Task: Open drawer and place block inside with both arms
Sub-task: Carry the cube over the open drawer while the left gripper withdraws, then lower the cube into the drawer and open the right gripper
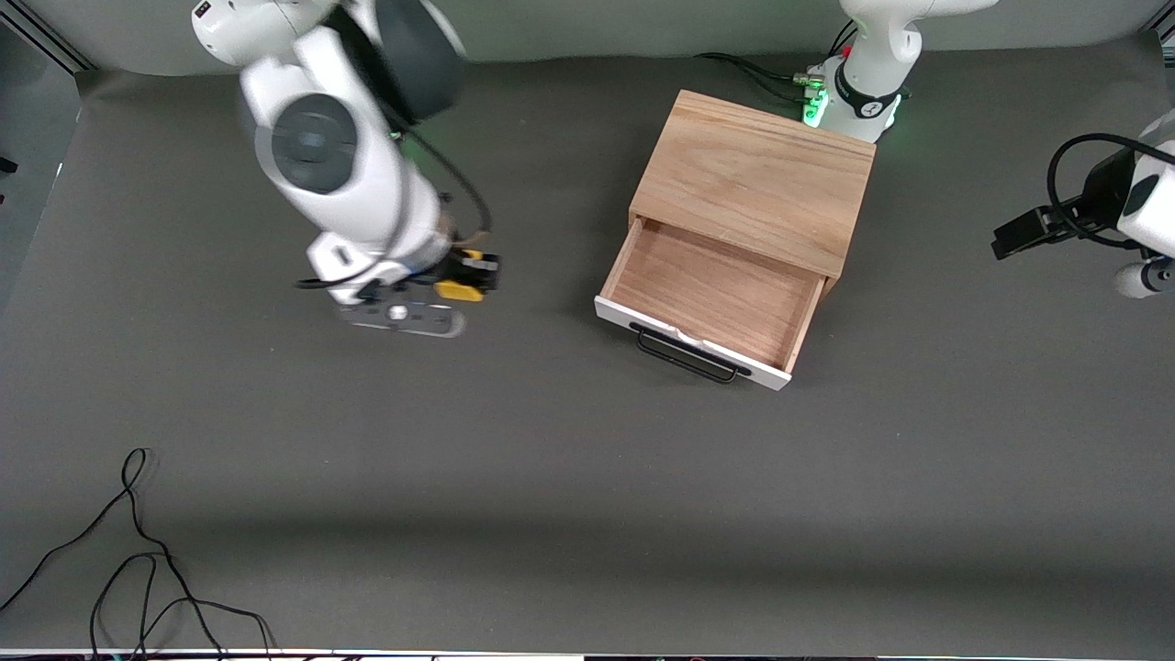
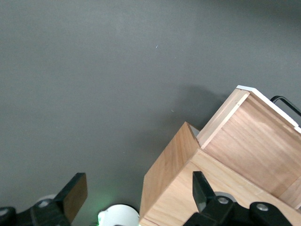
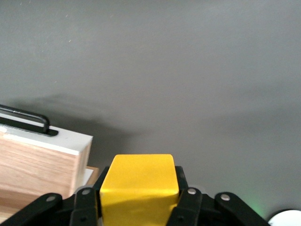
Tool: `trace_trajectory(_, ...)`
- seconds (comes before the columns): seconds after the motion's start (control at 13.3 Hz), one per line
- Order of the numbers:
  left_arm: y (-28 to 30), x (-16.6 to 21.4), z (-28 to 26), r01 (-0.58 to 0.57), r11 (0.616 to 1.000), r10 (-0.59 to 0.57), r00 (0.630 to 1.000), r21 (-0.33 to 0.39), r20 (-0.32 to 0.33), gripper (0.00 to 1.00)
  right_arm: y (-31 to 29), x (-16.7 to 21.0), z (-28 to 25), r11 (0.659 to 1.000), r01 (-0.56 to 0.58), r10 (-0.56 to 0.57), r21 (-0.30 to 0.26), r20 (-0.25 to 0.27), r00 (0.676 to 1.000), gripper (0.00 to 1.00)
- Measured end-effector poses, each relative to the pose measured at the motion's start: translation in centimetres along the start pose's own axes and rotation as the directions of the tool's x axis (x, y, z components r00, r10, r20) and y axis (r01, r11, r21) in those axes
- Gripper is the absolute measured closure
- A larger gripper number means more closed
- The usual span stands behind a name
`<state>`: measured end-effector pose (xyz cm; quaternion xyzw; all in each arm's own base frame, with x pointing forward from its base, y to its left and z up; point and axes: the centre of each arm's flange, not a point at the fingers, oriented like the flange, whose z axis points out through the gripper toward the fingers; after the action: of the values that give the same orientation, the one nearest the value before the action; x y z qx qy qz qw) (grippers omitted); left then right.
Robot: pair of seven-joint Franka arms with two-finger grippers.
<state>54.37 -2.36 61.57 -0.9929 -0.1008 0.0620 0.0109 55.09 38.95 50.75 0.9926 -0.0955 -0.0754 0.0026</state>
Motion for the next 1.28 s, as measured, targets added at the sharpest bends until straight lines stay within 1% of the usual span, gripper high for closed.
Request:
trace_trajectory(0.23, -0.6, 0.1, 1.2, -0.021, 1.000, 0.021, 1.000, -0.003, -0.019, 0.00, -7.7, -2.5, 5.1, 0.999, -0.026, 0.026, -0.023, -0.014, 1.000, 0.45)
trace_trajectory(0.3, -0.5, 0.2, 1.4, -0.024, 1.000, 0.024, 0.999, -0.004, -0.024, 0.00, -10.0, -3.2, 7.1, 0.999, -0.040, 0.040, -0.012, -0.020, 0.999, 0.45)
trace_trajectory(0.45, -0.2, 0.3, 1.4, -0.030, 1.000, 0.030, 0.999, -0.008, -0.041, 0.00, -13.5, -4.3, 10.0, 0.996, -0.085, 0.086, 0.043, -0.027, 0.996, 0.45)
trace_trajectory(0.6, 0.0, 0.4, 0.9, -0.073, 0.997, 0.072, 0.996, -0.018, -0.061, 0.00, -15.6, -5.4, 11.4, 0.992, -0.094, 0.097, 0.089, -0.023, 0.995, 0.45)
trace_trajectory(0.75, 0.0, 0.5, 0.5, -0.125, 0.992, 0.123, 0.990, -0.022, -0.076, 0.00, -17.2, -6.7, 12.9, 0.989, -0.099, 0.100, 0.107, -0.007, 0.995, 0.45)
trace_trajectory(0.9, -0.1, 0.7, 0.3, -0.142, 0.990, 0.139, 0.986, -0.026, -0.092, 0.00, -18.5, -8.1, 14.6, 0.987, -0.122, 0.122, 0.104, 0.003, 0.993, 0.45)
trace_trajectory(1.13, 0.1, 0.7, 0.1, -0.151, 0.988, 0.148, 0.984, -0.026, -0.097, 0.00, -20.1, -9.1, 17.7, 0.980, -0.166, 0.166, 0.105, 0.007, 0.986, 0.45)
trace_trajectory(1.28, 0.2, 0.7, 0.1, -0.182, 0.983, 0.179, 0.979, -0.022, -0.096, 0.00, -21.0, -9.9, 19.6, 0.973, -0.205, 0.205, 0.102, 0.011, 0.979, 0.45)
